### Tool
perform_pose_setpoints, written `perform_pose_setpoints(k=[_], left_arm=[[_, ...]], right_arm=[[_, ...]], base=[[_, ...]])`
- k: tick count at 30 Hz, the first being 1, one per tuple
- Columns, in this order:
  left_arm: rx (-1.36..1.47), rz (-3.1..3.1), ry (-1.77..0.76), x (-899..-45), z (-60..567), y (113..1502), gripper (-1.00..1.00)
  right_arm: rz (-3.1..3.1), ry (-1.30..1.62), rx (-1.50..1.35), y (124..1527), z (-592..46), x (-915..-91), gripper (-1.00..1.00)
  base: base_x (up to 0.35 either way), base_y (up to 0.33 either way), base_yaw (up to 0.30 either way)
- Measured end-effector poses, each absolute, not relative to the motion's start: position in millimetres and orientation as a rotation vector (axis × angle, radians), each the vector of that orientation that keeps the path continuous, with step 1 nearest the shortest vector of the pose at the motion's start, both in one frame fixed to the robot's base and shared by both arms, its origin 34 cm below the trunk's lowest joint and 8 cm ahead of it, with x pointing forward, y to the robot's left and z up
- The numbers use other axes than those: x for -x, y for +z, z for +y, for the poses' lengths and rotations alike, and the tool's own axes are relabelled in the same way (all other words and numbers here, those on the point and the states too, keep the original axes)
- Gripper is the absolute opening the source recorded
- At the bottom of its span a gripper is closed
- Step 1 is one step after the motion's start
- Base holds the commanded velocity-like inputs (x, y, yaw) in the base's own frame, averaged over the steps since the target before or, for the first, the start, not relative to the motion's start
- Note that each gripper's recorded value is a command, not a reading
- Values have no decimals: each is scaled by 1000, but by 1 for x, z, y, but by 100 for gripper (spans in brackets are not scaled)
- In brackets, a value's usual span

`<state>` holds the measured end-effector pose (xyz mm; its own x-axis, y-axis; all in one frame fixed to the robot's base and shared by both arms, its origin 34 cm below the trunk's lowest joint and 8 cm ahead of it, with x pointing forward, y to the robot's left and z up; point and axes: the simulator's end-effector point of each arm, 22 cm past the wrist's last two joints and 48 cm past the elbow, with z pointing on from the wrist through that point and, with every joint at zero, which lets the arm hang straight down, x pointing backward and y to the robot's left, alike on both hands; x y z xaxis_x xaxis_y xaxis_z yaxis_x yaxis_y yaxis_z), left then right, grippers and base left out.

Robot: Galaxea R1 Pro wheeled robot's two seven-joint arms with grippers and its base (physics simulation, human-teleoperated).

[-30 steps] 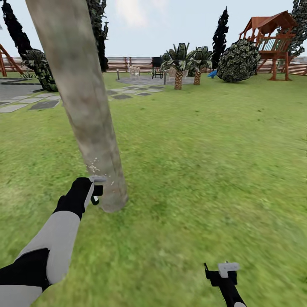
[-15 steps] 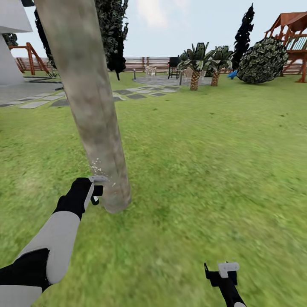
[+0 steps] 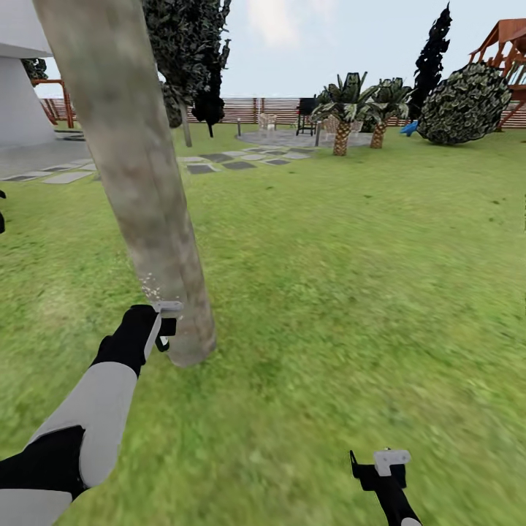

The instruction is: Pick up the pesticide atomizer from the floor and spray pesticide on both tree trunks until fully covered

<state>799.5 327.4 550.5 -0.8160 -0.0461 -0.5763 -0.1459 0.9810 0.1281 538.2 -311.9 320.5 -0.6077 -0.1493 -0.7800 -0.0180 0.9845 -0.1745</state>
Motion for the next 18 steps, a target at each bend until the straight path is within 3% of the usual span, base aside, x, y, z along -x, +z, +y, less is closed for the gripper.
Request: perform_pose_setpoints(k=[6, 13, 18], left_arm=[[136, 2521, 221, -799, 328, 550, -100], [137, 2521, 222, -799, 328, 551, -100], [144, 2521, 225, -799, 332, 551, -100]], right_arm=[[2219, -185, 116, 321, -312, -538, 100], [2219, -185, 117, 320, -312, -538, 100], [2220, -184, 118, 320, -311, -538, 100]], base=[[0, -274, 71], [108, -253, 266], [29, -33, 278]])
